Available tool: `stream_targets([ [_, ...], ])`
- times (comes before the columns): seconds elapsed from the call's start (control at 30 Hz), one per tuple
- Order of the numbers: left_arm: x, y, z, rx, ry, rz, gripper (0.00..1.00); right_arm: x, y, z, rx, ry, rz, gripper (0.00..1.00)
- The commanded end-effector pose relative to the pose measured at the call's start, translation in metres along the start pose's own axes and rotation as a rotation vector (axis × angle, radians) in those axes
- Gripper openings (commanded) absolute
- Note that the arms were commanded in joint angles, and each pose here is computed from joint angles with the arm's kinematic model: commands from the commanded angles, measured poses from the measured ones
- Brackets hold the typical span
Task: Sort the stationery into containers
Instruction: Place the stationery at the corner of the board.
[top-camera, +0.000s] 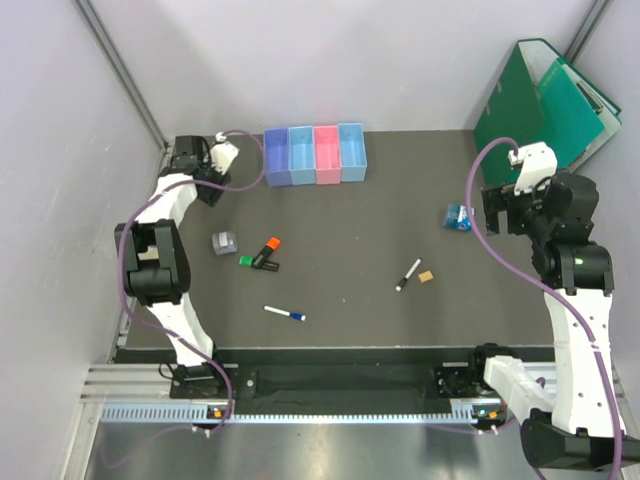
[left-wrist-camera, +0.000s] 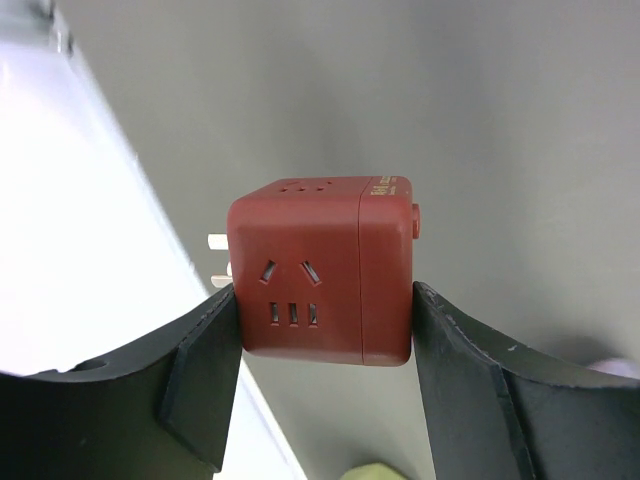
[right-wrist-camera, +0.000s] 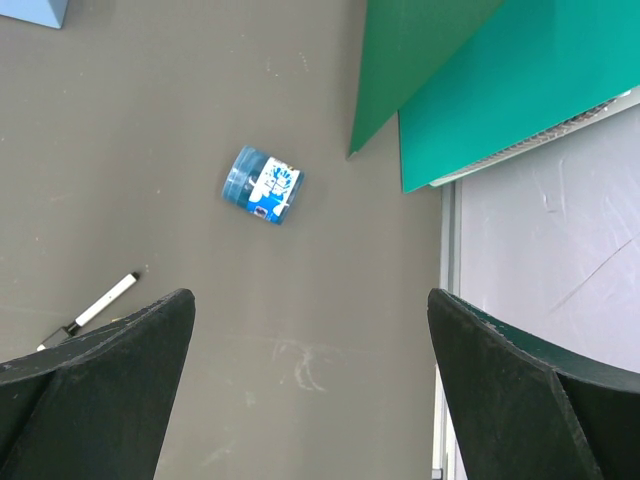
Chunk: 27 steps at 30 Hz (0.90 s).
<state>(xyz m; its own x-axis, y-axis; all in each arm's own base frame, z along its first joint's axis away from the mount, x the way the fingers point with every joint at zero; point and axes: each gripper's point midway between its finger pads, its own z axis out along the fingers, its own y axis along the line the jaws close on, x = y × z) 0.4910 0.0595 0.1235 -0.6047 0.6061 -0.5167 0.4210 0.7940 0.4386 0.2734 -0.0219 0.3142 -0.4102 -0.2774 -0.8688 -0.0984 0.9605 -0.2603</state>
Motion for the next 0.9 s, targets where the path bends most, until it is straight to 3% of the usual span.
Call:
stream_targets([
  [0.0, 0.012, 0.037, 0.010, -0.123, 0.025, -0.081, 0.11, -0.014, 0.000, -0.008, 0.002, -0.058, 0.012, 1.00],
  [0.43, 0.088, 0.068, 0.041, -0.192, 0.193, -0.183, 0.10, -0.017, -0.001, -0.010, 0.006, -0.063, 0.008, 1.00],
  [0.67, 0.103, 0.069, 0.043, -0.190, 0.216, -0.201, 0.13, -0.017, 0.000, -0.009, -0.004, -0.060, 0.008, 1.00],
  [0.73, 0.105, 0.070, 0.043, -0.191, 0.216, -0.203, 0.21, -0.019, 0.000, -0.008, -0.005, -0.062, 0.008, 0.99],
  [0.8, 0.103, 0.069, 0.041, -0.187, 0.212, -0.202, 0.39, -0.021, 0.000, -0.007, -0.008, -0.061, 0.010, 1.00],
  [0.87, 0.104, 0.066, 0.042, -0.178, 0.213, -0.205, 0.46, -0.023, 0.000, -0.007, -0.010, -0.066, 0.010, 1.00],
])
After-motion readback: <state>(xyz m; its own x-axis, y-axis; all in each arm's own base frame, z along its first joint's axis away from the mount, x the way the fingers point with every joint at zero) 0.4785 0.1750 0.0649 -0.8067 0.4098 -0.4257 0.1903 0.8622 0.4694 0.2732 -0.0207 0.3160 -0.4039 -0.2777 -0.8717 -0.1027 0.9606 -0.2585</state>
